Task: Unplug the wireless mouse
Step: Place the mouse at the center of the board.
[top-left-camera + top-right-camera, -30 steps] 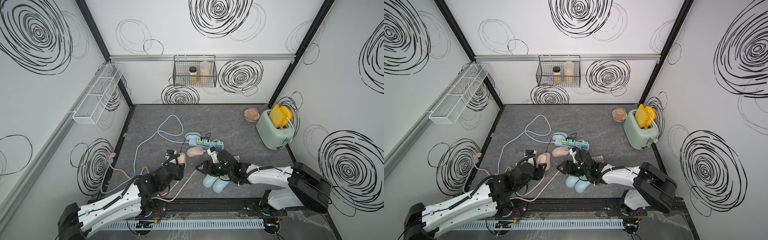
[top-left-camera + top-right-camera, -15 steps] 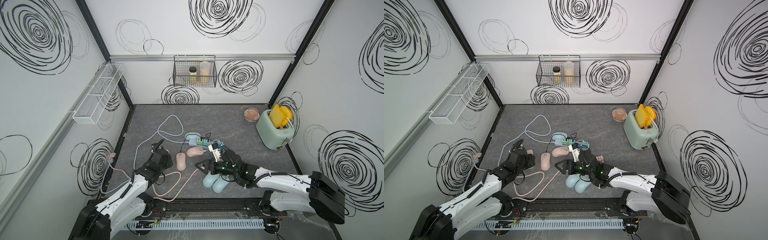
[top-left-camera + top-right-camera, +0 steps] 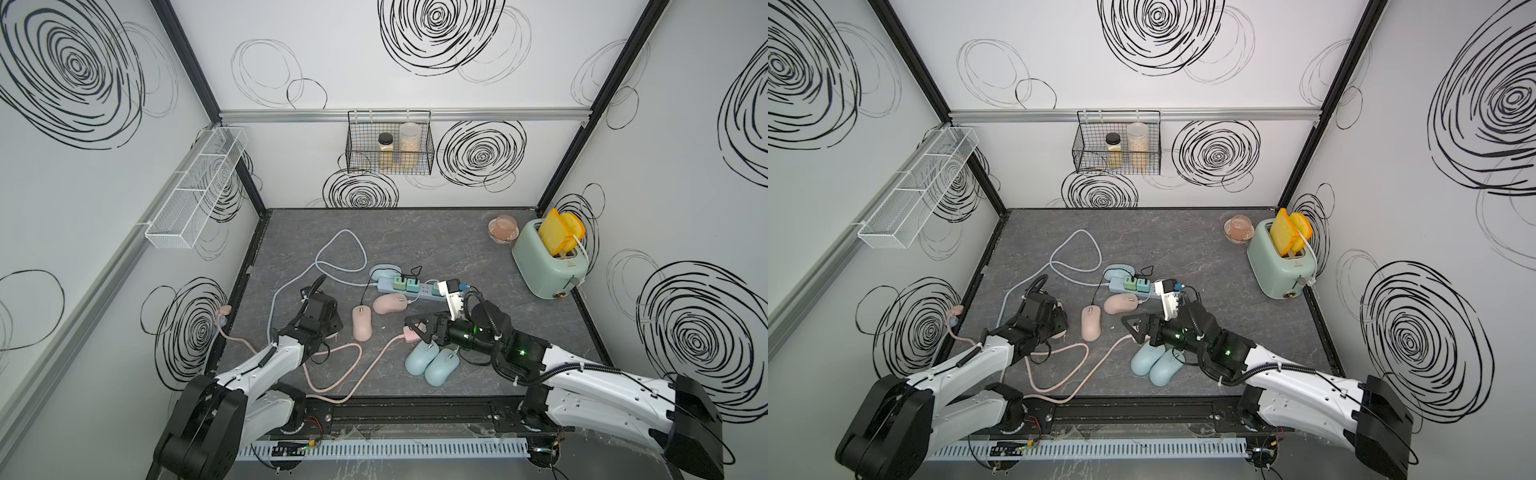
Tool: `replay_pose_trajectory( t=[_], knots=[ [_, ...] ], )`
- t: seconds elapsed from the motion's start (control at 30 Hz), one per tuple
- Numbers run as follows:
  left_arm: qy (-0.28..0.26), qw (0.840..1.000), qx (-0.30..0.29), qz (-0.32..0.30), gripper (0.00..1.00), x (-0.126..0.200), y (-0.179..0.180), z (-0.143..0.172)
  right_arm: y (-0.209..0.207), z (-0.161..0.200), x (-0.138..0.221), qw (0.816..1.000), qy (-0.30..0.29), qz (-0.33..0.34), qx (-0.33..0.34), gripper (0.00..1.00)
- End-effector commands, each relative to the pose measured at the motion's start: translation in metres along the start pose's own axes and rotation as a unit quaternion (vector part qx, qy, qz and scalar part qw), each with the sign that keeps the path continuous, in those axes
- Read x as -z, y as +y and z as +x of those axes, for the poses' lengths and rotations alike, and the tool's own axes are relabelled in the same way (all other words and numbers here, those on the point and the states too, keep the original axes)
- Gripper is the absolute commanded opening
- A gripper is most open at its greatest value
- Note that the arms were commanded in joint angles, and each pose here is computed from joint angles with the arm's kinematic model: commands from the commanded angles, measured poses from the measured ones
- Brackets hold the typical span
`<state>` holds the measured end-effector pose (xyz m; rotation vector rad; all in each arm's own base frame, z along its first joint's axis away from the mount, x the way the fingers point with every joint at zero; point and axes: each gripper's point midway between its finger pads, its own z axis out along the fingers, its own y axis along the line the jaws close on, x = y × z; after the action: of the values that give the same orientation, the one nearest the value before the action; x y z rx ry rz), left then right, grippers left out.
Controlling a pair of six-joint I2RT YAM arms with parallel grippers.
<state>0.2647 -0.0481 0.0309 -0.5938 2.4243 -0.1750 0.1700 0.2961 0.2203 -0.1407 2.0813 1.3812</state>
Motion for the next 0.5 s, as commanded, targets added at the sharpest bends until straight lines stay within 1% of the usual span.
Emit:
replay_pose_trajectory(
  t=[0.0,0.1,0.13,0.2,0.23,0.27,0.33,0.4,0.47],
  knots=[
    [-0.035,0.999,0.018,0.011,0.65,0.002,-0.010,-0.022,-0.009,-0.017,0.018,0.998,-0.050,0.021,0.010,0.87],
    [-0.037,0.999,0.021,0.013,0.77,0.002,-0.009,-0.023,-0.008,-0.028,0.033,0.997,-0.075,0.020,0.011,0.90],
    [-0.038,0.999,0.022,0.014,0.89,0.003,-0.009,-0.024,-0.009,-0.029,0.035,0.997,-0.079,0.022,0.010,0.94],
    [-0.041,0.999,0.025,0.016,0.98,0.004,-0.010,-0.026,-0.010,-0.032,0.040,0.996,-0.083,0.024,0.008,0.96],
    [-0.041,0.999,0.025,0.016,0.99,0.004,-0.010,-0.027,-0.010,-0.033,0.041,0.996,-0.084,0.023,0.007,0.96],
    [-0.041,0.999,0.028,0.018,0.98,0.005,-0.010,-0.027,-0.009,-0.034,0.043,0.996,-0.087,0.022,0.006,0.96],
    [-0.044,0.998,0.032,0.026,0.98,0.010,-0.014,-0.031,-0.010,-0.033,0.045,0.996,-0.088,0.022,0.005,0.96],
    [-0.060,0.996,0.035,0.050,0.98,0.023,-0.025,-0.041,-0.010,-0.033,0.046,0.996,-0.089,0.018,0.006,0.96],
    [-0.086,0.993,0.033,0.078,0.98,0.043,-0.039,-0.056,-0.008,-0.034,0.046,0.996,-0.090,0.014,0.008,0.96]
  ],
)
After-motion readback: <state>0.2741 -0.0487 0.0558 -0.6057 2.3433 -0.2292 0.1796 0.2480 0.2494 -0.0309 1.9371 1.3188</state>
